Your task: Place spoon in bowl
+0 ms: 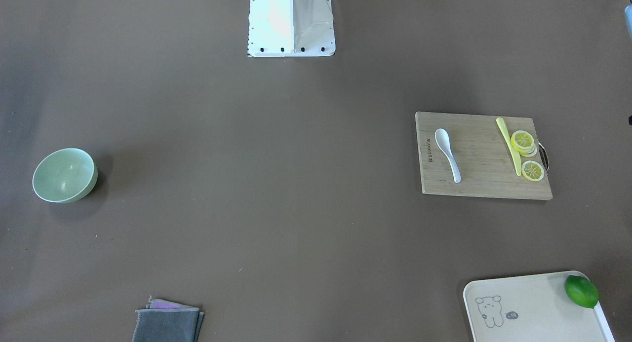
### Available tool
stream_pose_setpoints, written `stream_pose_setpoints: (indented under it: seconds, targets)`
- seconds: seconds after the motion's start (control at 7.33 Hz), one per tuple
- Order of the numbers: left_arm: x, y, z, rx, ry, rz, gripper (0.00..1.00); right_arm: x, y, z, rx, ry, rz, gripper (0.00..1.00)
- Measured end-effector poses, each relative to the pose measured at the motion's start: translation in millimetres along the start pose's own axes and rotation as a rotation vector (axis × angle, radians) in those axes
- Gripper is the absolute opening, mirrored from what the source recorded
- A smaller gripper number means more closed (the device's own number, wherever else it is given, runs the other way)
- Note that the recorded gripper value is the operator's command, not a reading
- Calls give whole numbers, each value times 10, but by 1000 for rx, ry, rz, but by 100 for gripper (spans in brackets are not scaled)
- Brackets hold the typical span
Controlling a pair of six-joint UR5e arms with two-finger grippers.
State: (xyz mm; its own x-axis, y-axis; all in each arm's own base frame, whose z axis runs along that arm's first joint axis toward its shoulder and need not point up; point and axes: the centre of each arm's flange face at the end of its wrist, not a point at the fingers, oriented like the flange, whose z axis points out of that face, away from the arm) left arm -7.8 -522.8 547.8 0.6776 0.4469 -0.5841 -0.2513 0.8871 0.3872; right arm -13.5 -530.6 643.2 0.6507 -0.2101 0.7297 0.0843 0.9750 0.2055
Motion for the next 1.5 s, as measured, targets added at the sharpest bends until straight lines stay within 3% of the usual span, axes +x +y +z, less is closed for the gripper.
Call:
stream_pose_setpoints:
  seconds: [0.41,0.82,1.09,1.5]
  targets:
    - [-54,11,80,-13,1,-10,99,-27,-76,-36,11,17,-11,100]
    - [-89,42,131,-24,16,-25,99,-78,-274,-158,43,82,-42,100]
    - [-68,86,154,-20,63,-64,99,-94,-302,-210,55,89,-47,100]
    - [-22,54,100,-6,76,-123,99,-151,-298,-245,63,88,-49,100]
